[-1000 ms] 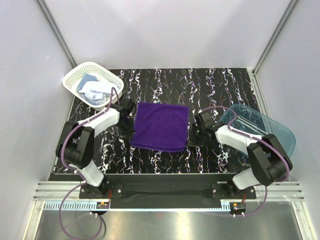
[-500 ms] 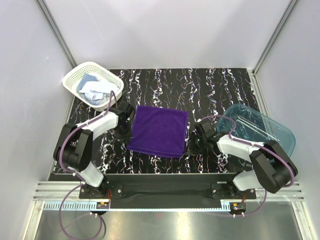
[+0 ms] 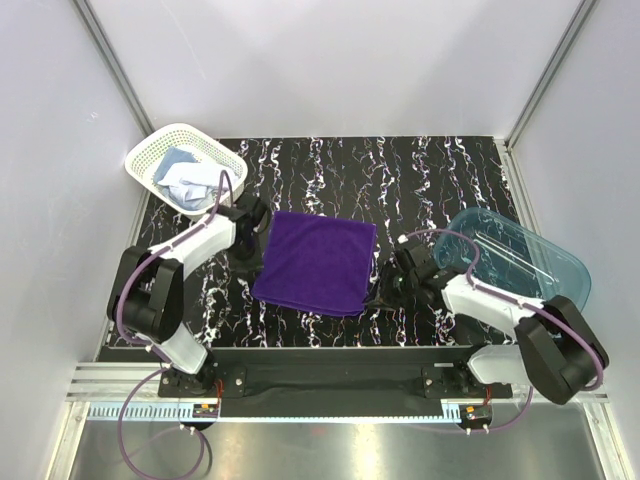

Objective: Fold and stack the towels
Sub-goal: Fold the towel

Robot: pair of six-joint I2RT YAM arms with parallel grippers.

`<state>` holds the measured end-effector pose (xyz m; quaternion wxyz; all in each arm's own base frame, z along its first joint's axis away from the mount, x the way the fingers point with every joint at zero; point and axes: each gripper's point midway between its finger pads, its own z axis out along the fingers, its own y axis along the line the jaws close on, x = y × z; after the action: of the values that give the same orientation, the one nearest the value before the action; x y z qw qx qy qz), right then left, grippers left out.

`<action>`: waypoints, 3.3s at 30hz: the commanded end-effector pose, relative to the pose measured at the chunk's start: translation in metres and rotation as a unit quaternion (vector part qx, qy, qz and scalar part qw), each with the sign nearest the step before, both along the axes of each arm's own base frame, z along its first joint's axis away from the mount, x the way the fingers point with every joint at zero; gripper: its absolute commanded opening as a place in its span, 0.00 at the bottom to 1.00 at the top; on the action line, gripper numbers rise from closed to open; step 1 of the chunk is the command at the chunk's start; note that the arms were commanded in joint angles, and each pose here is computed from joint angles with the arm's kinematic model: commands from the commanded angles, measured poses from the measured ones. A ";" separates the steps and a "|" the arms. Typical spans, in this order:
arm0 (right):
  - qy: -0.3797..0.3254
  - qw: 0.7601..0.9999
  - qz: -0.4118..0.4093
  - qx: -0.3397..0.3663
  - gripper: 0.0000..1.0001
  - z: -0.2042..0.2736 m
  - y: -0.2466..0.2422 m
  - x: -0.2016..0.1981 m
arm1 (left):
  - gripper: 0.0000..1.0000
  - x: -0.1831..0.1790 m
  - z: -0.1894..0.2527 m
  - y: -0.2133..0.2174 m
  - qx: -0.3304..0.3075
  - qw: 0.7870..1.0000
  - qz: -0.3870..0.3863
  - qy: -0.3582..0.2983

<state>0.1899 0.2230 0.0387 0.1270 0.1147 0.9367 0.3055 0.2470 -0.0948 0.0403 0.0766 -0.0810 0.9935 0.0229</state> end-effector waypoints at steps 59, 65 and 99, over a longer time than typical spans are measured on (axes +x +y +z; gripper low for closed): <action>-0.098 0.945 0.309 -0.041 0.56 -0.008 -0.029 0.239 | 0.36 0.243 -0.011 -0.071 -0.130 0.926 -0.332 -0.123; -0.094 0.941 0.324 -0.032 0.36 -0.015 -0.027 0.238 | 0.21 0.243 -0.013 -0.067 -0.136 0.925 -0.333 -0.121; -0.115 0.938 0.327 -0.013 0.40 -0.014 -0.036 0.256 | 0.17 0.242 -0.008 -0.062 -0.184 0.916 -0.337 -0.116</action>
<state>0.4418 0.1847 0.0212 0.1249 -0.2249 0.9134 0.3156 0.4795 -0.1499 0.0241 0.1606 0.2327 0.9424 -0.1789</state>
